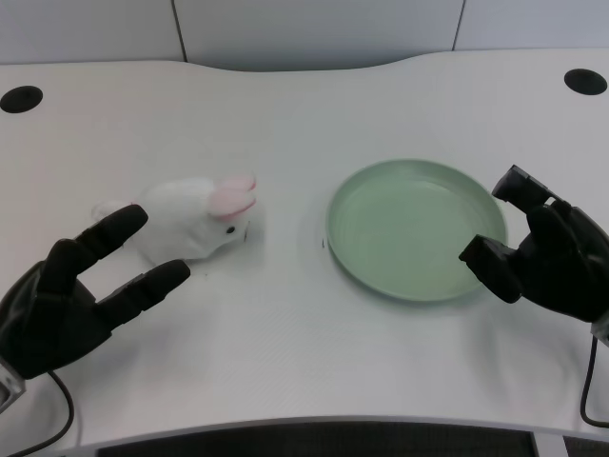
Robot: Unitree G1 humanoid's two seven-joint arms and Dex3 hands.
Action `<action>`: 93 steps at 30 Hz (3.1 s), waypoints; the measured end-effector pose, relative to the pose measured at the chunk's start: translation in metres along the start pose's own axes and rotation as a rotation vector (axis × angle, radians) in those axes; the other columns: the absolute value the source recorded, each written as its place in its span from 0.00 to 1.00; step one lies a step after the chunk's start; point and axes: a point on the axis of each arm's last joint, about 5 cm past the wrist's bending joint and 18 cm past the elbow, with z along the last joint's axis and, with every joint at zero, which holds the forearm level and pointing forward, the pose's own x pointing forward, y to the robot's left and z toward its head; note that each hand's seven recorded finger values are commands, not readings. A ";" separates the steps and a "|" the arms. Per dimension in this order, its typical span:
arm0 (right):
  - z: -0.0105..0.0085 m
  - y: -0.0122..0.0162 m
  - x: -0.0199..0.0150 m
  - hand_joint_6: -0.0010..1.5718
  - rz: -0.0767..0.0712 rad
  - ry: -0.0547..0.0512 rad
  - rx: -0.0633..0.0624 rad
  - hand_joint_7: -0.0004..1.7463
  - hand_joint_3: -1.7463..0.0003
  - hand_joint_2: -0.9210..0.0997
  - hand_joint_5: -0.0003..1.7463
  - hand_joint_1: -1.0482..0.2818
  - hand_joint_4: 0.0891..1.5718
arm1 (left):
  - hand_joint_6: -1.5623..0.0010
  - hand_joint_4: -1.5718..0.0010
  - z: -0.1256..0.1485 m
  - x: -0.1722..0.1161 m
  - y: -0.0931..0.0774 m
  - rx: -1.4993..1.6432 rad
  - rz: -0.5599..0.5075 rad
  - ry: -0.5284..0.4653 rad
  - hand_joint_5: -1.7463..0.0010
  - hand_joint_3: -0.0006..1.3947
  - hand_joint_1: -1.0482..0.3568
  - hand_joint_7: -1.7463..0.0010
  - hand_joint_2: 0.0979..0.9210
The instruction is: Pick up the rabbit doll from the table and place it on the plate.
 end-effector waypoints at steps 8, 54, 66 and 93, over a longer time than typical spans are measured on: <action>0.0002 0.0000 -0.0001 0.49 0.000 -0.003 -0.003 1.00 0.97 0.00 1.00 0.35 0.65 | 0.47 0.44 0.000 0.000 0.000 0.000 0.000 -0.001 0.98 0.08 0.26 1.00 1.00; 0.0018 0.0003 0.0020 0.51 0.002 0.020 -0.016 1.00 0.98 0.01 1.00 0.33 0.66 | 0.79 0.79 0.081 0.076 -0.087 1.754 0.014 -0.332 1.00 0.04 0.19 1.00 1.00; 0.0024 0.0003 0.0020 0.51 0.006 0.025 -0.016 1.00 0.98 0.00 1.00 0.34 0.66 | 0.89 0.88 0.057 0.111 -0.070 2.083 0.259 -0.037 1.00 0.09 0.05 1.00 1.00; 0.0028 0.0008 0.0037 0.51 0.051 0.019 -0.034 1.00 0.97 0.00 1.00 0.33 0.66 | 0.78 0.61 -0.005 0.118 -0.051 2.090 0.451 0.448 0.93 0.00 0.43 0.98 0.88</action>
